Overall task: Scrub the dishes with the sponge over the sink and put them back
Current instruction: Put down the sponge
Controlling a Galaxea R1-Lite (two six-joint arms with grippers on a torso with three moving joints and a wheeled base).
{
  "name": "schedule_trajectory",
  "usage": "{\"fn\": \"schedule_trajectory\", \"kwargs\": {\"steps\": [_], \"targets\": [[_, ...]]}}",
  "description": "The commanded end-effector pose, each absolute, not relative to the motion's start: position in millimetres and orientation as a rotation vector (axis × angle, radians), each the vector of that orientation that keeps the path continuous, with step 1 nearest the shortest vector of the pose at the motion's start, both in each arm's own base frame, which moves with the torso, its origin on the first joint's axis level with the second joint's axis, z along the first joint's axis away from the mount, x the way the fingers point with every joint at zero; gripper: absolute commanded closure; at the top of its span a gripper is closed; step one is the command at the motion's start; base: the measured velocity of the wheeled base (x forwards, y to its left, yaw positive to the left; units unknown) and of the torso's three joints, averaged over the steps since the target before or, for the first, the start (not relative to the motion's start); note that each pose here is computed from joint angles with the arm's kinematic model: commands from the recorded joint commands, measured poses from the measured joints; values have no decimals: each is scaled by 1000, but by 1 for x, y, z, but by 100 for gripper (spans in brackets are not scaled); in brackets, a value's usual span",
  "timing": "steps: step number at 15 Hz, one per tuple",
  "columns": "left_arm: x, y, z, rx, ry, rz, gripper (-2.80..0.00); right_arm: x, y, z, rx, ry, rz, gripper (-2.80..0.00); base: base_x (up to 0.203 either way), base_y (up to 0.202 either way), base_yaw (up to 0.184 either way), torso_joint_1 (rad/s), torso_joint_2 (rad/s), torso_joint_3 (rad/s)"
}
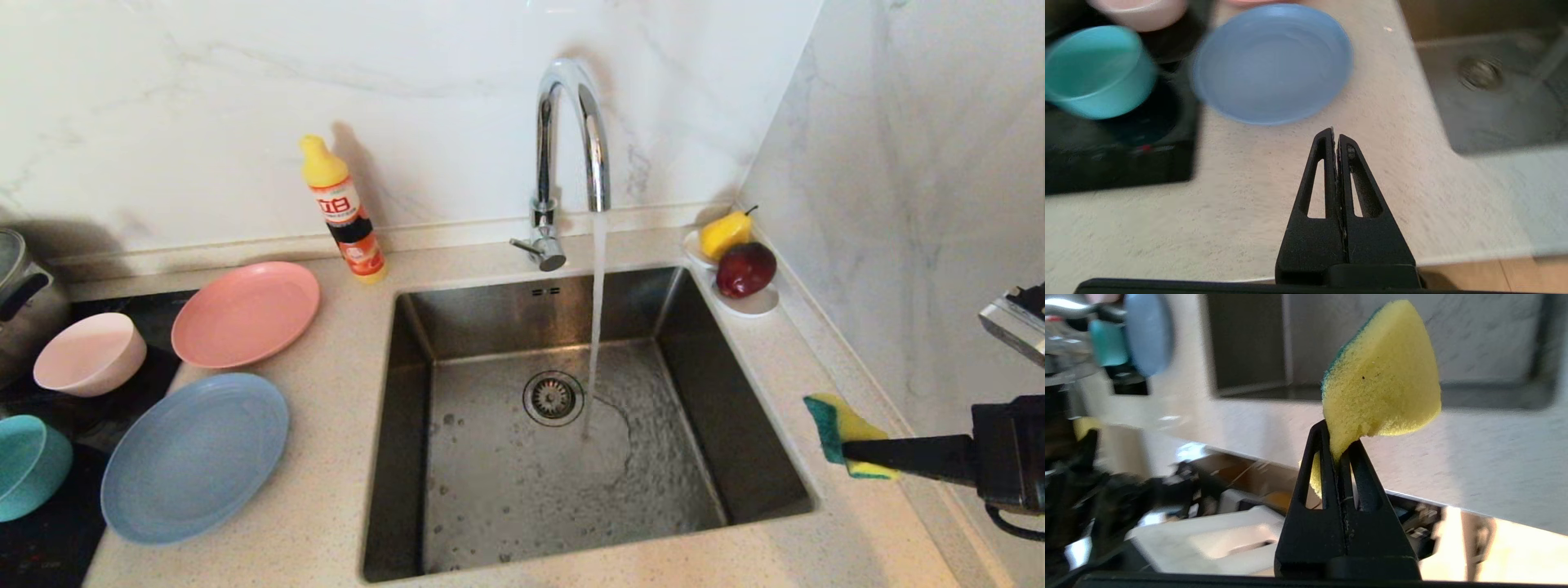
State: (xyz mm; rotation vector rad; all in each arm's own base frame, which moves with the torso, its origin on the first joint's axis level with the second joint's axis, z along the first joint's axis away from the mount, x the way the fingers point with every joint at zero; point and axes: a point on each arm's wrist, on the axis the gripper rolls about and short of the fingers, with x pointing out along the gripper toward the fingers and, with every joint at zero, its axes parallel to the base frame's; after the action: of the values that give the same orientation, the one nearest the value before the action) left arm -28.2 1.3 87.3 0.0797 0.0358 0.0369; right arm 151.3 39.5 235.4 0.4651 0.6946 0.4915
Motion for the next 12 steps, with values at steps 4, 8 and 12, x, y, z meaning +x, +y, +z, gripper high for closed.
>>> {"fn": "schedule_trajectory", "kwargs": {"steps": [4,8,12], "targets": [[-26,-1,76,91,51,-50,0,149,37,236,343,642,417,0,0,0,0,0,0,0],[-26,-1,76,91,51,-50,0,147,34,223,185,645,360,0,0,0,0,0,0,0],[-26,-1,76,90,51,-50,0,136,30,202,25,668,324,0,0,0,0,0,0,0]]}}
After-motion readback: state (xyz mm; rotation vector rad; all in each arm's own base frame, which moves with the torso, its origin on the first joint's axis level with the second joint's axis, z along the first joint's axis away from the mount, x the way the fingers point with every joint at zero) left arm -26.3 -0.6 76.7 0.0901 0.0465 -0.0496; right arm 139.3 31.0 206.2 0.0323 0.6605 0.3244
